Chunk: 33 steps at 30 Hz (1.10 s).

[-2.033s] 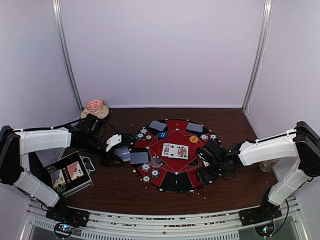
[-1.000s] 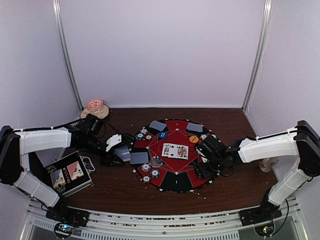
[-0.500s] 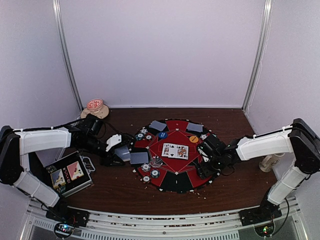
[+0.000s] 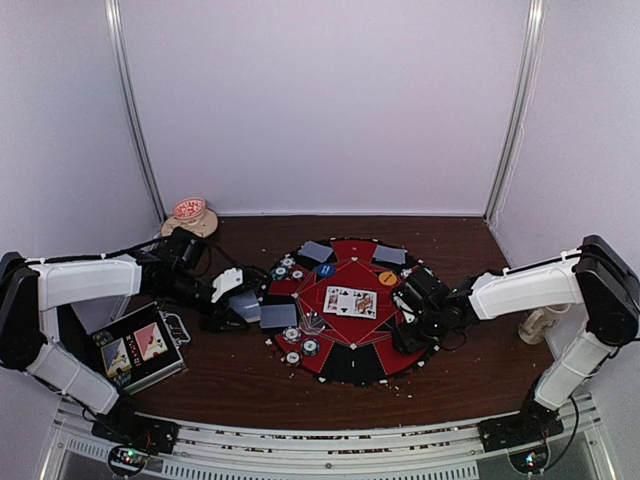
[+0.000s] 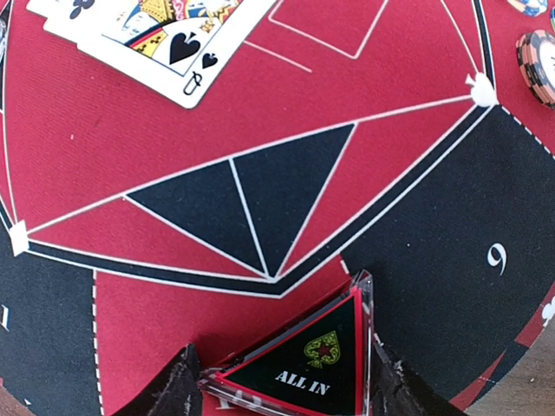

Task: Distribute texas hold em gaming equipment
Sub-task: Pick up the all-in button from position 10, then place the all-in button in the small blind area.

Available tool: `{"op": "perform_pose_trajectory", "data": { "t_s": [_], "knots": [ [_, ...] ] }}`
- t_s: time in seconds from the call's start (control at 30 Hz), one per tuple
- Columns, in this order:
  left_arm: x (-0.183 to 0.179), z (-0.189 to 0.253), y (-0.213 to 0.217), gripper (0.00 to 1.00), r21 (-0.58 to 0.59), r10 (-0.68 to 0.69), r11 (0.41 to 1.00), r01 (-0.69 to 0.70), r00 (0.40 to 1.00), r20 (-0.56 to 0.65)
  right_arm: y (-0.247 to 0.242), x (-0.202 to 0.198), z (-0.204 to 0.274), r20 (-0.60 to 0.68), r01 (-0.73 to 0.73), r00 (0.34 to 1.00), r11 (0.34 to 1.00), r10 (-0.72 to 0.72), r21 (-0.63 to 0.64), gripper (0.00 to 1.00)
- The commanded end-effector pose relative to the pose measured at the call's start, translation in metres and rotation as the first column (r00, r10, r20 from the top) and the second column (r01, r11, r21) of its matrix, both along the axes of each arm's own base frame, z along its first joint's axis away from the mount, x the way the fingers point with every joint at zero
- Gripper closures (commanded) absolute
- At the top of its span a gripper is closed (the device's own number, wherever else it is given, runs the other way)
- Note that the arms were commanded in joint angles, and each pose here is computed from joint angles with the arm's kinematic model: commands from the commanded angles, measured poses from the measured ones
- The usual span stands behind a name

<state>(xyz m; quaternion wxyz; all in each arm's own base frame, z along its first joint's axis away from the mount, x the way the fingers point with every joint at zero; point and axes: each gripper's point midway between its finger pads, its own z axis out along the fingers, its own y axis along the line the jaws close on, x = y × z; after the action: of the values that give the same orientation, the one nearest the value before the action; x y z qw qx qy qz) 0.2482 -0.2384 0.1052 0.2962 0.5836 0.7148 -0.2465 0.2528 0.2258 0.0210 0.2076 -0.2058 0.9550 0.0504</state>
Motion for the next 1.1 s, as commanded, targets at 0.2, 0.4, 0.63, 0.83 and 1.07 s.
{"op": "perform_pose_trajectory", "data": {
  "t_s": [0.2,0.4,0.63,0.83,1.07],
  "knots": [
    [0.002,0.012,-0.003,0.55,-0.032,-0.008,0.999,0.009,0.999,0.039,0.056,0.025,0.04,0.094,-0.1,0.991,0.995,0.097,0.031,0.44],
    [0.003,0.012,-0.003,0.55,-0.033,-0.005,0.999,0.007,0.999,0.037,0.102,0.057,0.064,0.142,-0.228,0.965,0.973,0.223,0.024,0.47],
    [0.004,0.01,-0.003,0.55,-0.032,-0.003,0.999,0.005,0.999,0.036,0.156,0.103,0.064,0.138,-0.195,0.973,0.979,0.185,0.067,0.5],
    [0.004,0.01,-0.002,0.55,-0.031,-0.003,1.0,0.004,0.999,0.036,0.191,0.121,0.062,0.161,-0.142,0.979,0.984,0.124,0.109,0.51],
    [0.004,0.01,-0.003,0.54,-0.03,-0.004,1.0,0.005,0.999,0.037,0.205,0.132,0.051,0.188,-0.109,0.978,0.988,0.088,0.105,0.51]
  ]
}}
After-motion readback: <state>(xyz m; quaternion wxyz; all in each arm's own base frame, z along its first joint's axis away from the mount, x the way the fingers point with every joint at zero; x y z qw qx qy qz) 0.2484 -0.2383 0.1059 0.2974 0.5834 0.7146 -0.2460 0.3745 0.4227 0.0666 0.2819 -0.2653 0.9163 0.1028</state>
